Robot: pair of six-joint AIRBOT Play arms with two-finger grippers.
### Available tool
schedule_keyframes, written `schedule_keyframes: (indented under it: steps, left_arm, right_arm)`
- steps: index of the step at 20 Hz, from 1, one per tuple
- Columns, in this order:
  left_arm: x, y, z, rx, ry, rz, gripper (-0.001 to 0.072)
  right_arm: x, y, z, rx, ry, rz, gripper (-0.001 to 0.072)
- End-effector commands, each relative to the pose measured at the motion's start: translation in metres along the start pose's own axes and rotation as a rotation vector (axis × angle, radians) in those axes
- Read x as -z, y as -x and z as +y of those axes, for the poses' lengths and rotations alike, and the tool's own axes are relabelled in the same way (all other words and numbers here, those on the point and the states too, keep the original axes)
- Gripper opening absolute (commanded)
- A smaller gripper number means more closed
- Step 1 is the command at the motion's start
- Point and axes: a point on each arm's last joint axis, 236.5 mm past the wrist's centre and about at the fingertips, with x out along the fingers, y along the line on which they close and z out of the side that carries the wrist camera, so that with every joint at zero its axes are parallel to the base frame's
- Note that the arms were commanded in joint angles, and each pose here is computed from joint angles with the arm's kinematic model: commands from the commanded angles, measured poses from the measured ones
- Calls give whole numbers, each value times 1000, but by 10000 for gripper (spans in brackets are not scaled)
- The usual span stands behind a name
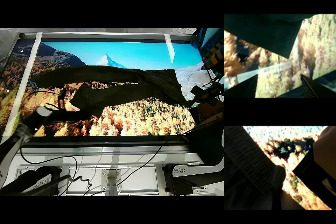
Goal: Fold the clothes and pants, and hang the long-sleeved shirts on hangers.
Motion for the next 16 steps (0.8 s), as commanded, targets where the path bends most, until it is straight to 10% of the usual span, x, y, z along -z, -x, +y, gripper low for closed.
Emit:
schedule_keyframes:
  steps: [1,10,13,16]
  left_arm:
    - [7,-36,-2,-45,13,-25,603]
    - [-6,-71,0,-40,148,-63,528]
    - [-23,-75,-12,-25,117,-84,71]
    - [-50,-63,-20,-15,33,-123,15]
  right_arm:
    - [-4,0,0,-2,1,-15,38]
    - [-9,1,1,-6,0,-38,37]
    - [-8,0,1,-6,0,-35,38]
    - [-10,3,2,-6,1,-39,37]
